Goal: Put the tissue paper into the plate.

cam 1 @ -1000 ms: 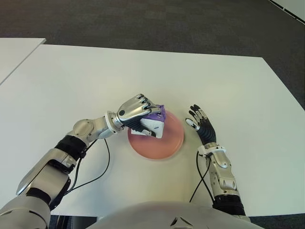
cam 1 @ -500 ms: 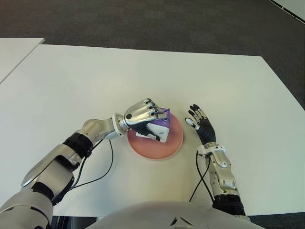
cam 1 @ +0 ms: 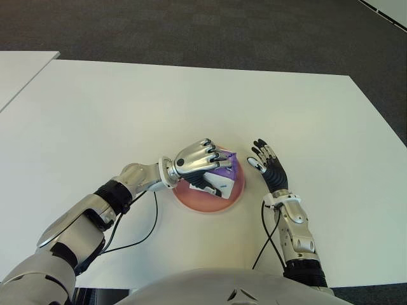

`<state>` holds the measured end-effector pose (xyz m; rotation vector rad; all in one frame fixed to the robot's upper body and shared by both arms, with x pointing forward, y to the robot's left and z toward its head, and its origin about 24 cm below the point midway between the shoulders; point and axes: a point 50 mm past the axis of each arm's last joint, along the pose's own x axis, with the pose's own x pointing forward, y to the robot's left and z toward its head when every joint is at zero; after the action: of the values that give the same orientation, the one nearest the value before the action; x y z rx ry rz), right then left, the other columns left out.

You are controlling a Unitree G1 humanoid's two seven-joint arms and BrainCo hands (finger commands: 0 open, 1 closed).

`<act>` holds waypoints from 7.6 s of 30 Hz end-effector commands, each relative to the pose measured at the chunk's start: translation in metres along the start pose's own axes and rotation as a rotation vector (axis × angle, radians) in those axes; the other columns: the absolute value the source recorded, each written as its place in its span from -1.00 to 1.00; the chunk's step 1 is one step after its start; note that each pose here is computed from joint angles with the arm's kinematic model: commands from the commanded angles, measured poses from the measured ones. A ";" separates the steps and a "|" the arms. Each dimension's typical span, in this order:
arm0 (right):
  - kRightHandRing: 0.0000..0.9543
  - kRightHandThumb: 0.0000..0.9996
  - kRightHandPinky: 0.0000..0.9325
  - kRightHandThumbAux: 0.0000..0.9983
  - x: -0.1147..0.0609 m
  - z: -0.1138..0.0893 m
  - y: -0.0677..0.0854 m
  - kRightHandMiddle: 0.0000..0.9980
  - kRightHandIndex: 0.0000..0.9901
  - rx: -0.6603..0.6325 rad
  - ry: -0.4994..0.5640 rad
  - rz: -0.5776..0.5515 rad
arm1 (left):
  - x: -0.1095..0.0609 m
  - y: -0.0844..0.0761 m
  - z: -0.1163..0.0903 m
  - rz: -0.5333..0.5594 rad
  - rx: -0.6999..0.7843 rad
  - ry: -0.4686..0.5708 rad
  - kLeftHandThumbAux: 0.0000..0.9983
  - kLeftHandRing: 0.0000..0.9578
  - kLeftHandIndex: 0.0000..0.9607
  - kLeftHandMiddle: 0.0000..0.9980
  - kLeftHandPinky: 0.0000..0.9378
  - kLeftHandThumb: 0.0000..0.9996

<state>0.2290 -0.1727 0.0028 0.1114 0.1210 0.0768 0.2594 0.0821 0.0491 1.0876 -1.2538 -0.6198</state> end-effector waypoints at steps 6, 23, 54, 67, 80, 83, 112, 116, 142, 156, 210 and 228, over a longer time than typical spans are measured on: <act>-0.96 -1.00 -0.94 0.39 -0.011 -0.026 -0.003 -0.92 -1.00 0.024 0.137 -0.033 | 0.002 -0.005 0.003 -0.018 0.011 -0.010 0.40 0.77 -0.08 0.69 0.78 0.49; -0.96 -1.00 -0.94 0.38 -0.011 -0.025 -0.003 -0.92 -1.00 0.028 0.136 -0.032 | 0.002 -0.005 0.011 0.005 -0.147 0.014 0.40 0.76 -0.08 0.69 0.74 0.49; -0.94 -1.00 -0.96 0.44 -0.012 -0.029 -0.006 -0.89 -1.00 0.030 0.140 -0.039 | -0.018 -0.004 -0.001 -0.572 0.029 0.168 -0.33 -1.00 -0.99 -0.99 -1.00 -0.83; -0.94 -1.00 -0.94 0.44 -0.013 -0.030 -0.008 -0.89 -0.99 0.023 0.144 -0.039 | -0.020 -0.001 -0.002 -0.612 0.175 0.194 -0.34 -1.00 -1.00 -1.00 -1.00 -0.96; -0.94 -0.97 -0.92 0.44 -0.013 -0.031 -0.008 -0.90 -0.99 0.028 0.146 -0.037 | -0.022 0.001 -0.005 -0.610 0.179 0.195 -0.35 -1.00 -1.00 -1.00 -1.00 -1.00; -0.93 -0.97 -0.92 0.44 -0.013 -0.031 -0.008 -0.89 -0.99 0.029 0.147 -0.037 | -0.023 0.001 -0.005 -0.610 0.177 0.198 -0.34 -1.00 -1.00 -1.00 -1.00 -1.00; -0.94 -0.95 -0.92 0.37 -0.012 -0.030 -0.003 -0.91 -1.00 0.025 0.151 -0.026 | -0.043 0.101 -0.069 0.447 -0.808 0.733 -0.18 -1.00 -1.00 -1.00 -1.00 -1.00; -0.94 -0.95 -0.92 0.38 -0.012 -0.030 -0.003 -0.91 -1.00 0.026 0.154 -0.026 | -0.053 0.116 -0.066 0.541 -0.913 0.740 -0.28 -1.00 -0.98 -1.00 -1.00 -1.00; -0.94 -0.96 -0.93 0.40 -0.014 -0.031 0.001 -0.91 -1.00 0.013 0.171 -0.023 | -0.084 0.032 -0.050 0.607 -0.975 1.168 -0.18 -1.00 -0.78 -0.97 -1.00 -0.99; -0.95 -0.95 -0.95 0.43 -0.015 -0.032 0.001 -0.90 -0.99 0.018 0.184 -0.037 | -0.117 -0.025 0.004 0.340 -0.828 1.399 0.00 -1.00 -1.00 -1.00 -1.00 -1.00; -0.97 -0.93 -0.96 0.46 -0.017 -0.032 -0.006 -0.92 -1.00 0.021 0.185 -0.037 | -0.132 -0.044 -0.012 0.720 -1.089 1.445 0.06 -1.00 -1.00 -1.00 -1.00 -1.00; -0.97 -0.91 -0.93 0.49 -0.018 -0.036 -0.010 -0.93 -1.00 0.023 0.187 -0.040 | -0.122 -0.028 -0.013 0.945 -1.119 1.398 0.12 -1.00 -1.00 -1.00 -1.00 -1.00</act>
<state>0.2268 -0.1756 -0.0002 0.1092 0.1376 0.0753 0.2566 0.1751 -0.0126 -0.1903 -0.0498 0.2248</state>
